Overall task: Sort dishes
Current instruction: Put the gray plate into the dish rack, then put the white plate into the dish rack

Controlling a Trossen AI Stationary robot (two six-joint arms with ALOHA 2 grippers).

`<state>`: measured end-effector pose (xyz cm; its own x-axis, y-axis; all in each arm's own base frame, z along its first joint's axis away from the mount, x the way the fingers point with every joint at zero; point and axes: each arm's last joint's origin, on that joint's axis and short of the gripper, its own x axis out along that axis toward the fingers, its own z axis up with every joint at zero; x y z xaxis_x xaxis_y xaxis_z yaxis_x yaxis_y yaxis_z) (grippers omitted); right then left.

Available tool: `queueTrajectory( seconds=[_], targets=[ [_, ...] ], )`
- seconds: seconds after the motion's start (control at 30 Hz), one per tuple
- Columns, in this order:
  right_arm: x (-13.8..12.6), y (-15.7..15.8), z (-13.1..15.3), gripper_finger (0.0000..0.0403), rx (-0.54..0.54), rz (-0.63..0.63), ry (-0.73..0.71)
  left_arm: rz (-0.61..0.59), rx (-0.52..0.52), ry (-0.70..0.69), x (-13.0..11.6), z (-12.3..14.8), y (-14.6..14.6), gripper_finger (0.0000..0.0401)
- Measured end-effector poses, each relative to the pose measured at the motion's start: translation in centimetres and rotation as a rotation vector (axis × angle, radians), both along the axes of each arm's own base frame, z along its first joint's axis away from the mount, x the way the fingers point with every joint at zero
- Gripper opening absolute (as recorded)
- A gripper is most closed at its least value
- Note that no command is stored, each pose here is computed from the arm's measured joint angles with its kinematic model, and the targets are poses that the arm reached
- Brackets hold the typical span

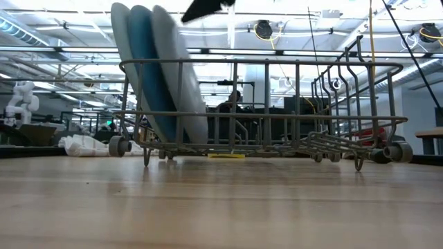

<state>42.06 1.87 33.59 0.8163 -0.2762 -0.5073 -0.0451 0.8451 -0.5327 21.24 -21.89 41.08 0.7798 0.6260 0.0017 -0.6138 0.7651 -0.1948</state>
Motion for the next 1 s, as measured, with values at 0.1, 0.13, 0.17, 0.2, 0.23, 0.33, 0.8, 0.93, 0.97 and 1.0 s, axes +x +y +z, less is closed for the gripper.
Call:
queueTrajectory(
  seconds=[0.1,0.13,0.17,0.2,0.23,0.33,0.8,0.93,0.97,1.0],
  targets=[
    [1.1,-0.8,-1.5,0.0066,0.034,0.029,0.025,0.0,0.049,0.039,0.0,0.0,0.0,0.0123],
    [1.4,-1.1,-2.1,0.0066,0.035,0.032,0.037,0.0,0.065,0.052,0.0,0.0,0.0,0.0123],
    [1.7,-1.2,-2.5,0.0066,0.033,0.03,0.039,0.0,0.078,0.063,0.0,0.0,0.0,0.0123],
    [1.9,-1.3,-2.8,0.0066,0.031,0.031,0.044,0.004,0.092,0.074,0.0,0.0,0.1,0.0123],
    [2.0,-1.3,-3.1,0.0066,0.026,0.031,0.053,0.006,0.103,0.083,0.1,-0.1,0.2,0.0123],
    [1.7,-0.8,-2.9,0.0066,0.008,0.028,0.062,0.01,0.131,0.107,0.1,-0.1,0.4,0.0123],
    [-9.0,4.4,6.6,0.006,0.15,0.051,0.021,0.037,0.161,0.238,0.0,0.4,3.8,0.0123],
    [-12.6,5.1,8.1,0.0039,0.15,-0.024,0.042,0.071,0.182,0.314,0.7,0.0,5.2,0.0123],
    [-13.5,5.0,8.3,0.0033,0.158,-0.053,0.057,0.084,0.181,0.325,0.9,-0.2,5.5,0.0123],
    [-14.4,4.9,8.5,0.0026,0.172,-0.088,0.071,0.093,0.179,0.338,1.2,-0.4,5.8,0.0123]
  ],
)
